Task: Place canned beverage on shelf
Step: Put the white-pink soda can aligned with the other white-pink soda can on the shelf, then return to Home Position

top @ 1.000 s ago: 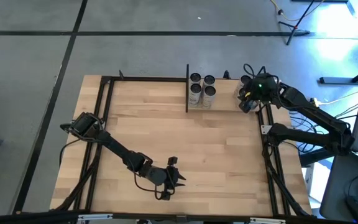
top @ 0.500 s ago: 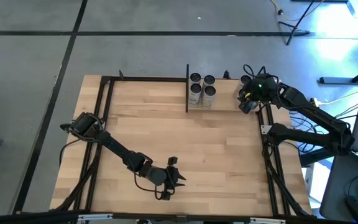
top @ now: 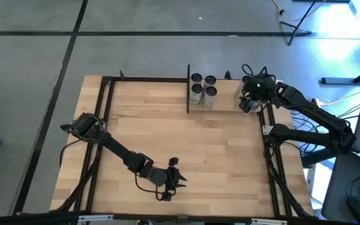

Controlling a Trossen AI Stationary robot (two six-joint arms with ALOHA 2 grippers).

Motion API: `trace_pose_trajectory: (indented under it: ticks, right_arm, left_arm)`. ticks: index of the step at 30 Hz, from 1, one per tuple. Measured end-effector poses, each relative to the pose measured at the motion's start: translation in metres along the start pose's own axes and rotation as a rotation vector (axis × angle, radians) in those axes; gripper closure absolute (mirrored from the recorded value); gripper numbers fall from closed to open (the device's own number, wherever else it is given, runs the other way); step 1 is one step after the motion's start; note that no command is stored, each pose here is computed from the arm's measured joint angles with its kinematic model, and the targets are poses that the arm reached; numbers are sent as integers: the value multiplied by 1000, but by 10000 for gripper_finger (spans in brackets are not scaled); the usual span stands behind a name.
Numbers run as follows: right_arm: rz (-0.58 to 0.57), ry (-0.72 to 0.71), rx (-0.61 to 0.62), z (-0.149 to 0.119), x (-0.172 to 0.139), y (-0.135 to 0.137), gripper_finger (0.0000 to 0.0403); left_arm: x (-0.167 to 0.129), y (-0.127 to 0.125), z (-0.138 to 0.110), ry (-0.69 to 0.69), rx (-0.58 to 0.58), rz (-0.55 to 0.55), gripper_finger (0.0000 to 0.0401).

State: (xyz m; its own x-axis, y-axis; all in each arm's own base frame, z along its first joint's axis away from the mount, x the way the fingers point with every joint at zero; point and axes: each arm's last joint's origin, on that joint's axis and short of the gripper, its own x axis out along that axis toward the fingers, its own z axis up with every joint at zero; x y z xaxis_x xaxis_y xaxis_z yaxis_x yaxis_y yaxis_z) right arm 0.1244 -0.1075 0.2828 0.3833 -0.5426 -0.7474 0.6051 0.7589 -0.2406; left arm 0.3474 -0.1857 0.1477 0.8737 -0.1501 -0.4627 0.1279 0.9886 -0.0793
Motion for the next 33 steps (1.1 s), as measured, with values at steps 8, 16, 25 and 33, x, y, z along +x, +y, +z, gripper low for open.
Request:
trace_pose_trajectory:
  ticks: [8, 16, 25, 33]
  right_arm:
    - [-5, -31, -20, -2, -7, -1, 94]
    - [-22, -67, -12, 4, -23, -5, 95]
    - [275, -167, 119, 20, -49, -4, 95]
    - [618, -206, 74, 16, -42, 39, 174]
  left_arm:
    - [0, 0, 0, 0, 0, 0, 301]
    - [0, 1, 0, 0, 0, 3, 301]
    - [0, 1, 1, -13, -3, 4, 301]
    - [0, 2, 13, -130, 105, 7, 310]
